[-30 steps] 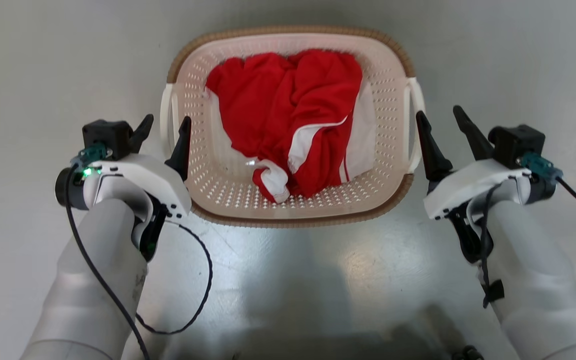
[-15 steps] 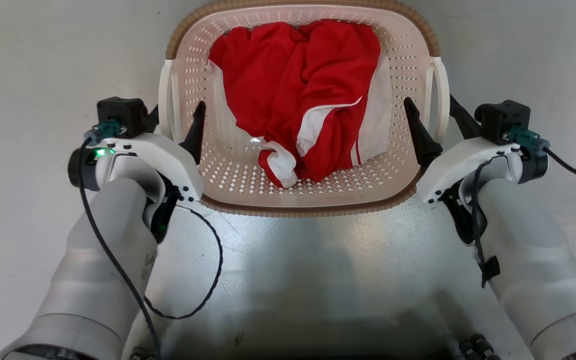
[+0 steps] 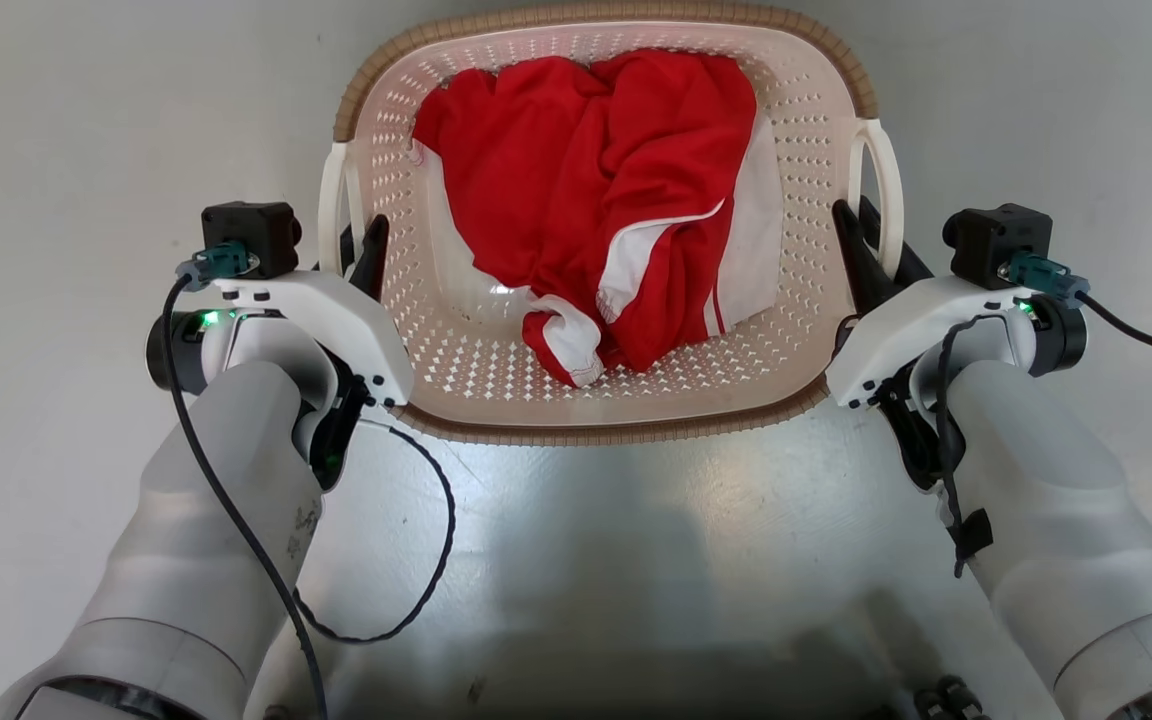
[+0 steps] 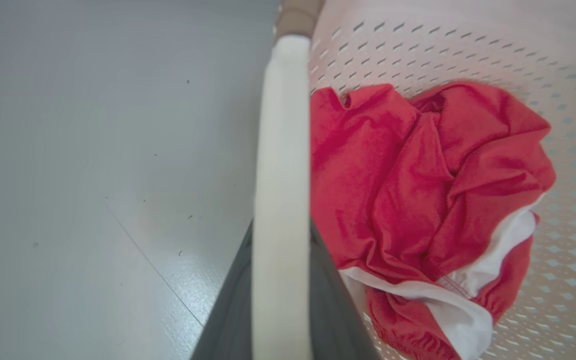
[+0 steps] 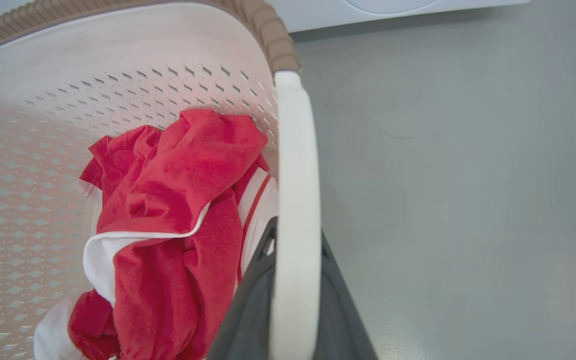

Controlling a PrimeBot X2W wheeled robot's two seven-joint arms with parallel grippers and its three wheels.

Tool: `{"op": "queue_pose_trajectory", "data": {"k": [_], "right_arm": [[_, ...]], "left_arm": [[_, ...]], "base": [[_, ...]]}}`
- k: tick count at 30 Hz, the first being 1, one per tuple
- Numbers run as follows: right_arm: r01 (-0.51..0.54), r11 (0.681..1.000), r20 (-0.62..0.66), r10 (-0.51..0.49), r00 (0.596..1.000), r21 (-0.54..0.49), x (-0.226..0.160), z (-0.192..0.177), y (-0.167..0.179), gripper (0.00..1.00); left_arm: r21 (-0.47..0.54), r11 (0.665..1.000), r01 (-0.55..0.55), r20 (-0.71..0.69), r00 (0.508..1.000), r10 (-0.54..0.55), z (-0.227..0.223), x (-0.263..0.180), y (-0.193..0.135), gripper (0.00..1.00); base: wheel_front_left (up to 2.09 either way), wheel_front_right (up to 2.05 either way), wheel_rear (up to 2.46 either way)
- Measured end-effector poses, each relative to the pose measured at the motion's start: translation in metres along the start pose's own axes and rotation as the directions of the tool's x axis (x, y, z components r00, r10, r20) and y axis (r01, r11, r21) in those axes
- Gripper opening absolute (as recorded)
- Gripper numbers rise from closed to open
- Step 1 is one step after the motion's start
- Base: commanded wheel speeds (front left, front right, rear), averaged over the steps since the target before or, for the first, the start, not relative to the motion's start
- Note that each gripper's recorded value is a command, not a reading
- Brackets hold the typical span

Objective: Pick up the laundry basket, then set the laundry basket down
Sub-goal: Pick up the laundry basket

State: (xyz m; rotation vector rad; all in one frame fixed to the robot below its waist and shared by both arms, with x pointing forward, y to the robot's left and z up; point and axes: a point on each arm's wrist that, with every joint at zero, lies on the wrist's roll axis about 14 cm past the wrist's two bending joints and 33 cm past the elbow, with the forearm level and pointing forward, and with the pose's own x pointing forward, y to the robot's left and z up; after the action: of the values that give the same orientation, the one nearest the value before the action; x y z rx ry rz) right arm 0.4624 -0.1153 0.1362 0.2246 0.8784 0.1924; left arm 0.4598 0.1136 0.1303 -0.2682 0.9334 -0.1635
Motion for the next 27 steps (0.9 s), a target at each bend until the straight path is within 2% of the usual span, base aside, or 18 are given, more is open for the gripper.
{"op": "queue_pose_trajectory", "data": {"k": [5,12,27], "right_arm": [[-0.005,1.000,0.035,0.005,0.999,-0.019,-0.011,0.020,0.004,0.00],[0.000,0.999,0.015,0.001,1.000,-0.044,-0.040,0.028,0.013,0.00],[-0.001,0.999,-0.007,0.000,1.000,-0.050,-0.132,0.037,0.035,0.00]], "left_arm": [[0.001,1.000,0.009,0.020,1.000,-0.009,0.014,-0.010,-0.007,0.00],[-0.011,1.000,0.014,-0.005,1.000,-0.014,0.017,-0.039,-0.020,0.00],[-0.010,0.999,0.045,-0.070,0.997,-0.045,0.009,-0.122,-0.052,0.00]], "base": [[0.00,0.00,0.00],[0.00,0.00,0.00],[0.00,0.00,0.00]]}}
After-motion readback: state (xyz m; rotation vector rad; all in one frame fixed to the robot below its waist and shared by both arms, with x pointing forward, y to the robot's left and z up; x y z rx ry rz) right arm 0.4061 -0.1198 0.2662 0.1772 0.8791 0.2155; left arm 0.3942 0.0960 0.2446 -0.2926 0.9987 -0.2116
